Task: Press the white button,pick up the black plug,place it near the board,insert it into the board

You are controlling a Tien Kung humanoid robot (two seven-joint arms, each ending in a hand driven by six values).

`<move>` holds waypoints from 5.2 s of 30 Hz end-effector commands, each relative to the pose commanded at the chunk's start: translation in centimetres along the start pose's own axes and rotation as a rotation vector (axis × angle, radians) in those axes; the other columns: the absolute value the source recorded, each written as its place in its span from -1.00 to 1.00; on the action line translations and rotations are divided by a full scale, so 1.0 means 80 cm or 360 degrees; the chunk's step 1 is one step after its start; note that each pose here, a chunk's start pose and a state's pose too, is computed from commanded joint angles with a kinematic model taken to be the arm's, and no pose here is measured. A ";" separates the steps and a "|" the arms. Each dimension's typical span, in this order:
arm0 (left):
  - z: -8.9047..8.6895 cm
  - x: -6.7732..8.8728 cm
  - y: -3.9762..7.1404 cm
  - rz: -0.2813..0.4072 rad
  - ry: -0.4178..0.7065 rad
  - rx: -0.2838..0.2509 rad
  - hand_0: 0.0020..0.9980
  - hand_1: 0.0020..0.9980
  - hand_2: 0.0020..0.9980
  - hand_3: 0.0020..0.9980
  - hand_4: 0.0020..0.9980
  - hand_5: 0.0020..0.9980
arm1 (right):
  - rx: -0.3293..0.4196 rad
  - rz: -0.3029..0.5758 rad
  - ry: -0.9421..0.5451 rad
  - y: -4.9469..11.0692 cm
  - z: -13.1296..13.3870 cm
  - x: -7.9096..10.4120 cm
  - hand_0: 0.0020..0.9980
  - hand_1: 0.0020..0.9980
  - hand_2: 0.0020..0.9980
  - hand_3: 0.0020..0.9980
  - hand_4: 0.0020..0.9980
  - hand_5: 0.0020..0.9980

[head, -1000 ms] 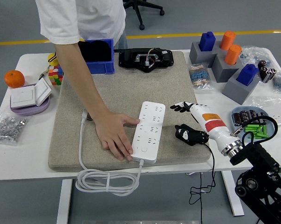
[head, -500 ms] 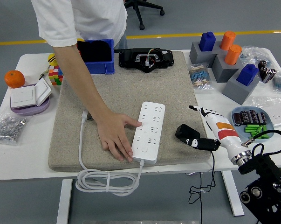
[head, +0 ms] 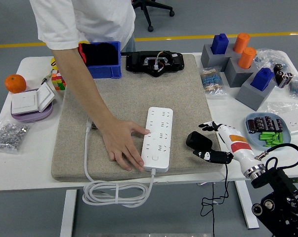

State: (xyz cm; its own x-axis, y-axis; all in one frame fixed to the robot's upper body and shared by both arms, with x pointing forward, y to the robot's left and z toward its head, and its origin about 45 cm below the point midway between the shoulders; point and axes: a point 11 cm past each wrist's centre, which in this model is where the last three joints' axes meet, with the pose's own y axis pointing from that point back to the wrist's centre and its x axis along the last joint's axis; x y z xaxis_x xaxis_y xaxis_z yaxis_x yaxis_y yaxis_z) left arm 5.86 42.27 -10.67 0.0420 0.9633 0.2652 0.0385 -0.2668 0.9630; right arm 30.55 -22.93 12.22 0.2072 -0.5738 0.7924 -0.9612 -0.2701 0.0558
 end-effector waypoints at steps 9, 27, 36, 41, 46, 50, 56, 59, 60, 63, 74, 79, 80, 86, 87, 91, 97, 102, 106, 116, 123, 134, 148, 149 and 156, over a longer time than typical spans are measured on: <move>-0.005 -0.004 -0.001 -0.0009 0.0004 0.0010 0.42 0.39 0.34 0.43 0.43 -0.40 | 0.0008 -0.0008 -0.0001 -0.005 0.001 -0.009 0.30 0.27 0.24 0.30 0.84 -0.69; -0.003 -0.006 -0.001 -0.0015 0.0013 0.0004 0.42 0.39 0.34 0.43 0.43 -0.40 | 0.0027 -0.0010 0.0013 -0.009 0.002 -0.011 -0.07 -0.04 -0.02 0.17 0.51 -0.97; -0.002 -0.007 -0.001 -0.0016 0.0014 0.0001 0.42 0.39 0.34 0.43 0.43 -0.40 | 0.0087 0.0009 0.0026 -0.009 -0.005 -0.009 -0.34 -0.50 -0.43 0.06 0.49 -1.00; -0.001 -0.007 -0.001 -0.0017 0.0015 -0.0002 0.42 0.39 0.34 0.43 0.43 -0.40 | 0.0136 0.0031 0.0024 -0.009 -0.009 -0.006 -0.34 -0.50 -0.43 0.06 0.49 -1.00; 0.000 -0.006 0.000 -0.0014 0.0015 -0.0004 0.42 0.39 0.34 0.43 0.43 -0.40 | 0.0176 0.0062 0.0017 -0.010 -0.018 0.002 -0.41 -0.59 -0.51 -0.15 0.43 -1.00; 0.000 -0.006 0.000 -0.0012 0.0016 -0.0004 0.42 0.39 0.34 0.43 0.43 -0.40 | 0.0228 0.0086 0.0004 -0.012 -0.032 0.010 -0.42 -0.61 -0.53 -0.17 0.39 -1.00; 0.000 -0.006 0.000 -0.0014 0.0016 -0.0004 0.42 0.39 0.34 0.43 0.43 -0.40 | 0.0316 0.0094 -0.0031 -0.016 -0.059 0.014 -0.44 -0.62 -0.54 -0.19 0.39 -1.00; 0.001 -0.007 0.000 -0.0015 0.0017 -0.0005 0.42 0.39 0.34 0.43 0.43 -0.40 | 0.0361 0.0067 -0.0049 -0.019 -0.072 0.012 -0.44 -0.62 -0.54 -0.19 0.39 -1.00; 0.001 -0.006 0.000 -0.0015 0.0016 -0.0005 0.42 0.39 0.34 0.43 0.43 -0.40 | 0.0370 0.0059 -0.0052 -0.020 -0.074 0.011 -0.45 -0.63 -0.54 -0.19 0.38 -1.00; 0.000 -0.006 0.000 -0.0013 0.0017 -0.0004 0.42 0.39 0.34 0.43 0.43 -0.40 | 0.0406 0.0017 -0.0048 -0.022 -0.084 0.008 -0.45 -0.63 -0.54 -0.19 0.38 -1.00; 0.002 -0.004 0.000 -0.0008 0.0017 -0.0005 0.42 0.39 0.34 0.43 0.43 -0.40 | 0.0485 -0.0117 -0.0014 -0.026 -0.102 -0.008 -0.45 -0.64 -0.55 -0.19 0.38 -1.00; 0.003 -0.004 0.000 -0.0008 0.0015 -0.0008 0.42 0.39 0.34 0.43 0.43 -0.40 | 0.0513 -0.0157 0.0008 -0.028 -0.108 -0.016 -0.45 -0.64 -0.55 -0.19 0.37 -1.00; 0.003 -0.003 0.000 -0.0008 0.0015 -0.0009 0.42 0.39 0.34 0.43 0.43 -0.40 | 0.0516 -0.0163 0.0013 -0.028 -0.109 -0.017 -0.45 -0.64 -0.55 -0.19 0.37 -1.00; 0.005 -0.001 0.001 -0.0002 0.0011 -0.0012 0.42 0.39 0.34 0.43 0.43 -0.40 | 0.0514 -0.0188 0.0050 -0.034 -0.107 -0.024 -0.45 -0.64 -0.55 -0.20 0.37 -1.00; 0.005 0.000 0.001 -0.0001 0.0010 -0.0011 0.42 0.39 0.34 0.43 0.43 -0.40 | 0.0512 -0.0190 0.0057 -0.034 -0.107 -0.024 -0.45 -0.64 -0.55 -0.20 0.37 -1.00; 0.003 0.001 0.001 0.0001 0.0007 -0.0006 0.42 0.39 0.34 0.43 0.43 -0.40 | 0.0494 -0.0207 0.0081 -0.036 -0.102 -0.027 -0.45 -0.64 -0.55 -0.19 0.37 -1.00; 0.004 0.002 0.001 0.0004 0.0004 -0.0007 0.42 0.39 0.34 0.43 0.43 -0.40 | 0.0478 -0.0231 0.0106 -0.036 -0.096 -0.029 -0.45 -0.64 -0.55 -0.19 0.37 -1.00; 0.005 0.002 0.001 0.0004 0.0003 -0.0010 0.42 0.39 0.34 0.43 0.43 -0.40 | 0.0475 -0.0239 0.0111 -0.036 -0.096 -0.029 -0.45 -0.65 -0.56 -0.19 0.37 -1.00; 0.004 0.001 0.001 0.0002 0.0003 -0.0010 0.42 0.39 0.34 0.43 0.43 -0.40 | 0.0472 -0.0245 0.0115 -0.035 -0.094 -0.030 -0.45 -0.65 -0.56 -0.19 0.37 -1.00; 0.002 0.000 0.000 -0.0001 0.0002 -0.0004 0.42 0.39 0.34 0.43 0.43 -0.40 | 0.0487 -0.0255 0.0132 -0.035 -0.097 -0.033 -0.45 -0.65 -0.56 -0.19 0.37 -1.00; 0.004 0.000 0.001 0.0001 0.0006 -0.0010 0.42 0.39 0.34 0.43 0.43 -0.40 | 0.0484 -0.0243 0.0142 -0.037 -0.095 -0.029 -0.45 -0.65 -0.56 -0.19 0.36 -1.00; 0.004 -0.001 0.001 -0.0002 0.0008 -0.0012 0.42 0.39 0.34 0.43 0.43 -0.40 | 0.0460 -0.0238 0.0162 -0.038 -0.087 -0.025 -0.45 -0.65 -0.56 -0.19 0.37 -1.00; 0.003 -0.001 0.000 -0.0003 0.0009 -0.0008 0.42 0.39 0.34 0.43 0.43 -0.40 | 0.0465 -0.0244 0.0149 -0.035 -0.088 -0.025 -0.46 -0.65 -0.56 -0.19 0.37 -1.00; 0.003 -0.001 0.000 -0.0002 0.0009 -0.0009 0.42 0.39 0.34 0.43 0.43 -0.40 | 0.0466 -0.0242 0.0147 -0.035 -0.089 -0.025 -0.46 -0.65 -0.56 -0.19 0.37 -1.00; 0.004 -0.002 0.001 -0.0004 0.0010 -0.0011 0.42 0.39 0.34 0.43 0.43 -0.40 | 0.0466 -0.0232 0.0138 -0.034 -0.089 -0.023 -0.46 -0.65 -0.56 -0.19 0.37 -1.00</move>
State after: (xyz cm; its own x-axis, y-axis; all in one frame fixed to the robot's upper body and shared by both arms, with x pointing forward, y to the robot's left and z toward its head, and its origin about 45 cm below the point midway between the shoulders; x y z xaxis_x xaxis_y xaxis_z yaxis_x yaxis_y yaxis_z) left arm 6.15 42.13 -10.68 0.0360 0.9642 0.2629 0.0320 -0.2640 0.9640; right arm 31.45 -15.64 14.95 0.3106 -0.4482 0.8382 -0.8269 -0.5624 0.0057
